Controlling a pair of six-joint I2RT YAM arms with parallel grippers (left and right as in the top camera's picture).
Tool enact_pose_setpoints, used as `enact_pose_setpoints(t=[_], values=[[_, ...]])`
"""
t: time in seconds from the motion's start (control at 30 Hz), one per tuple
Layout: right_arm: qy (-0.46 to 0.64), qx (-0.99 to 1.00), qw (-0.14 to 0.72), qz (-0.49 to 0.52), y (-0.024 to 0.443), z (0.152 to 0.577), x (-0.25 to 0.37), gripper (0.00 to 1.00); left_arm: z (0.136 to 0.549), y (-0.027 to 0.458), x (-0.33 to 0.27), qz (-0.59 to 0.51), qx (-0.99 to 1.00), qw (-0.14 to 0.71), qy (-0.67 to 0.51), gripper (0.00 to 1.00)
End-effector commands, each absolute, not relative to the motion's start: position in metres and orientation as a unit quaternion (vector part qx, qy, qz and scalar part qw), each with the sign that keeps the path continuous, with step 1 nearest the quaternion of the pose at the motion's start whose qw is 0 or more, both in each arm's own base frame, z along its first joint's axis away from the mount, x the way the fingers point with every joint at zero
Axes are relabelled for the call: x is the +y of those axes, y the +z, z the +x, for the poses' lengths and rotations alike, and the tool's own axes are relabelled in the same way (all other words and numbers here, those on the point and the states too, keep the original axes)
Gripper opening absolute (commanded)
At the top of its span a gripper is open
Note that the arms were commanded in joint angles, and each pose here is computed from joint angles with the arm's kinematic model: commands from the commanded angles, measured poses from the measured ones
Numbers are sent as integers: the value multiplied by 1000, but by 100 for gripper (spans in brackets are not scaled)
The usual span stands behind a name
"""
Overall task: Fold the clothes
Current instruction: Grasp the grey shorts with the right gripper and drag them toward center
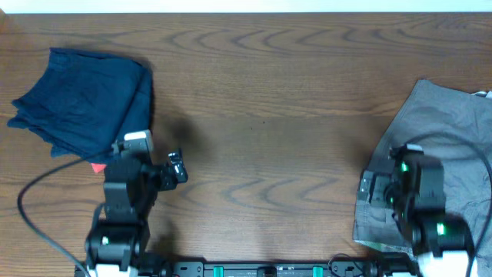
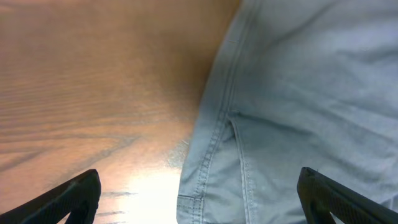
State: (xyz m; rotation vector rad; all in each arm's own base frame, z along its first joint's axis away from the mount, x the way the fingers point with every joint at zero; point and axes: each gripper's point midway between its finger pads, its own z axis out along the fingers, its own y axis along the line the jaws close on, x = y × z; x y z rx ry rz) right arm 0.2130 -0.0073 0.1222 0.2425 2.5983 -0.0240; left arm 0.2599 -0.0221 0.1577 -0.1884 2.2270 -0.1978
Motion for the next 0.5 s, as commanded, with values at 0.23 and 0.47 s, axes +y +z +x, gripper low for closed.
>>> enact_pose_setpoints(t=[0.23,0.47], values=[[-57,974,119,182,70,215,-26,81,271,139,-39,-66,926,353,-113,98],[-102,968,32,228,28,199,-36,82,271,137,-38,-66,928,350,-112,98]])
